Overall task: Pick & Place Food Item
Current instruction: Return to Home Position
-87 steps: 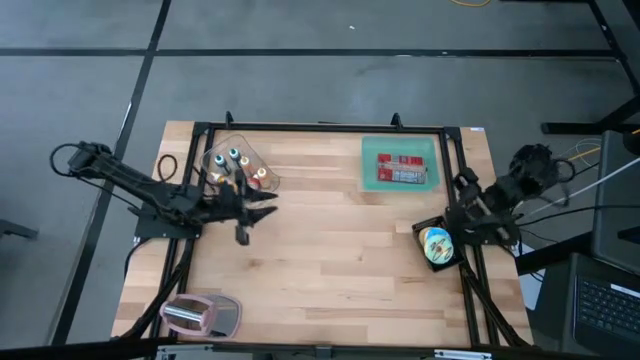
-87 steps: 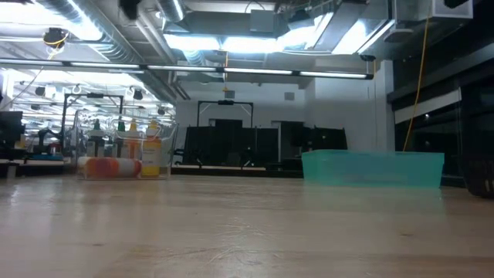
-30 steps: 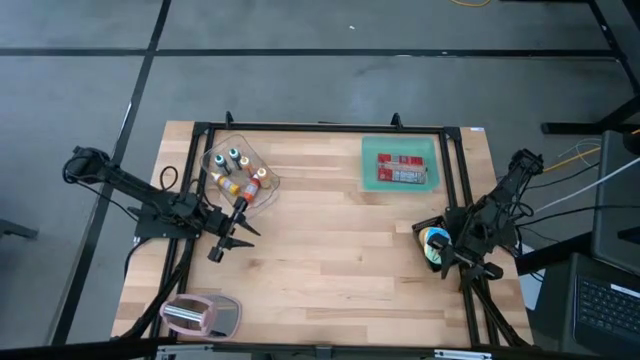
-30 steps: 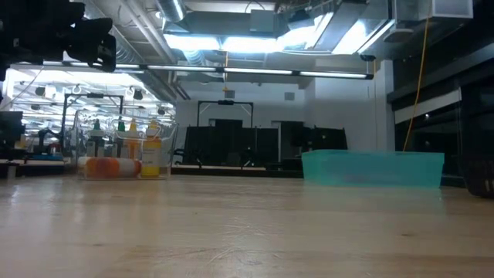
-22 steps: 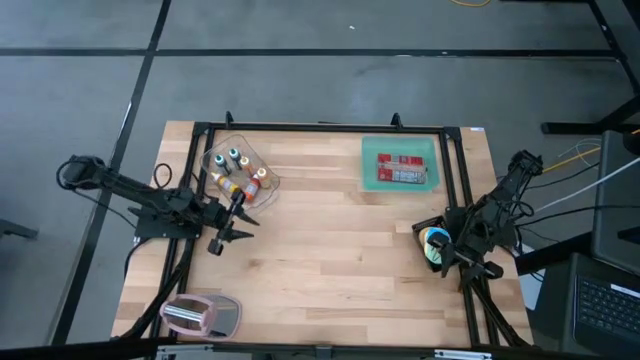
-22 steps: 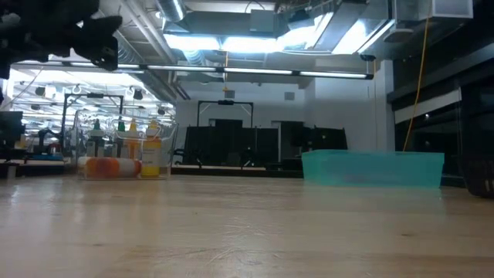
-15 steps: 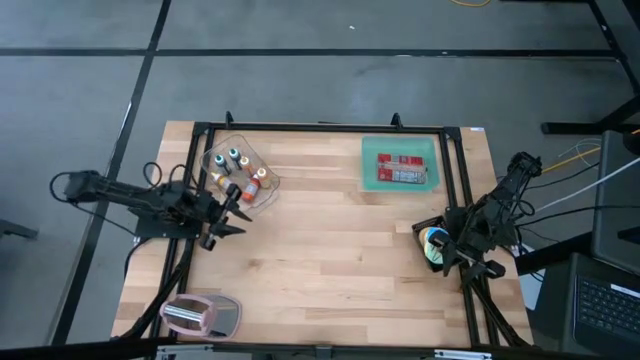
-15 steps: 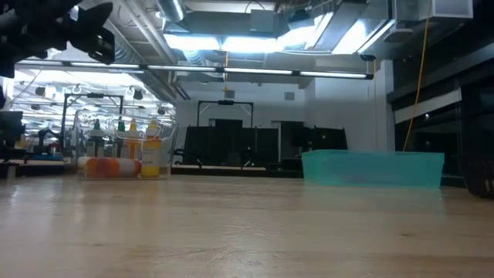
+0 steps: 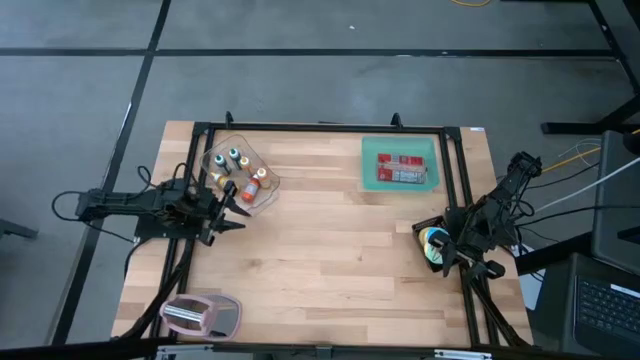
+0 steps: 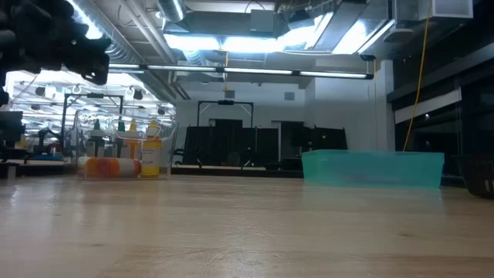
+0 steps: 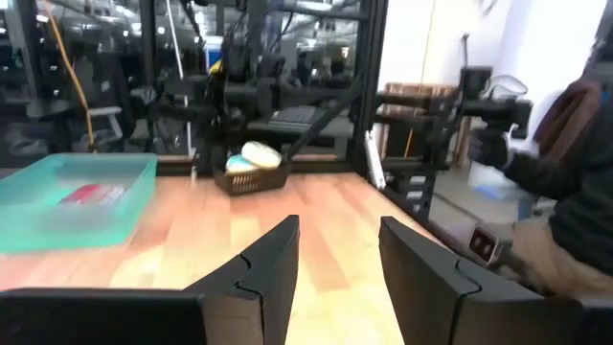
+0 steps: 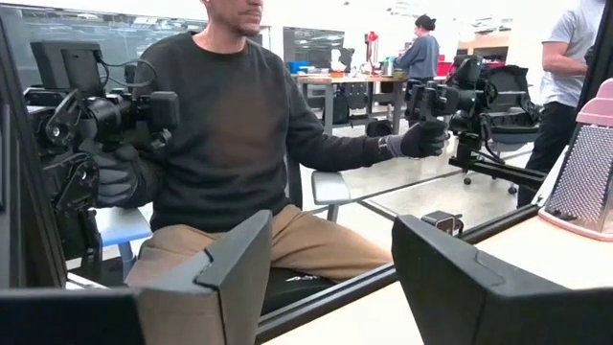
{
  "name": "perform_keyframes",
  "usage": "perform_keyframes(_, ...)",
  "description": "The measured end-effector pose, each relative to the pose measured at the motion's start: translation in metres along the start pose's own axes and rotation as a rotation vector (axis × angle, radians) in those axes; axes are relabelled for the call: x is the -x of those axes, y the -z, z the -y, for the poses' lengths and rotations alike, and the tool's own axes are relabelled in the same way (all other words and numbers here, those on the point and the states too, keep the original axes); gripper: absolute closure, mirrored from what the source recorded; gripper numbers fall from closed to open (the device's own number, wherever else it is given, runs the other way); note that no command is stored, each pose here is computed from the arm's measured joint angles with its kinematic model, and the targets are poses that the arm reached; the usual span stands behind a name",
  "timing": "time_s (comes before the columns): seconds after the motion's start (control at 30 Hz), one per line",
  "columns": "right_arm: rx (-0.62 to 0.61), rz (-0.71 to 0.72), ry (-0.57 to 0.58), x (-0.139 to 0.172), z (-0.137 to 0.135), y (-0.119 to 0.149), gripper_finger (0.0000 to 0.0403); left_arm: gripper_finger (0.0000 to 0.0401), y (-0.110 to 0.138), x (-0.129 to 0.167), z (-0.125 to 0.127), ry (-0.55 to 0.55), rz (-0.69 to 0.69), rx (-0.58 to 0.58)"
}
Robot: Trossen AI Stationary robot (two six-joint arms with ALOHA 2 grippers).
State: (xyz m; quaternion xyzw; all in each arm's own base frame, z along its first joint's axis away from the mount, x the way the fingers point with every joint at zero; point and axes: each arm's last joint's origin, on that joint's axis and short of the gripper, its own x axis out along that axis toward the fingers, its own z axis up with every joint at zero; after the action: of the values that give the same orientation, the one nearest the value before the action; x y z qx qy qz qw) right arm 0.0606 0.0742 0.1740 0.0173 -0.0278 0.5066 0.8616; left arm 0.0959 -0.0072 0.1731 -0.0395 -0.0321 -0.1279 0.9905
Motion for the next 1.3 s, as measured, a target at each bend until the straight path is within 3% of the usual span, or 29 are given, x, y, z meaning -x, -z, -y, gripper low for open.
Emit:
perform_keyframes(0.57,-0.062,-0.049,0.002,-0.0031,0.0008,0.0044,0.0188,0.0261,0.002,-0.0003,-0.0016,-0.009,-0.023,-0.114)
perform_keyframes(0.87,-0.063,-0.049,0.002,-0.0031,0.0008,0.0044,0.0188,0.026,0.0034,-0.0014,-0.0021,-0.012,-0.039,-0.042)
perform_keyframes(1.3,-0.064,-0.049,0.002,-0.0031,0.0008,0.0044,0.0188,0.0261,0.0034,-0.0014,-0.0021,-0.013,-0.04,-0.041)
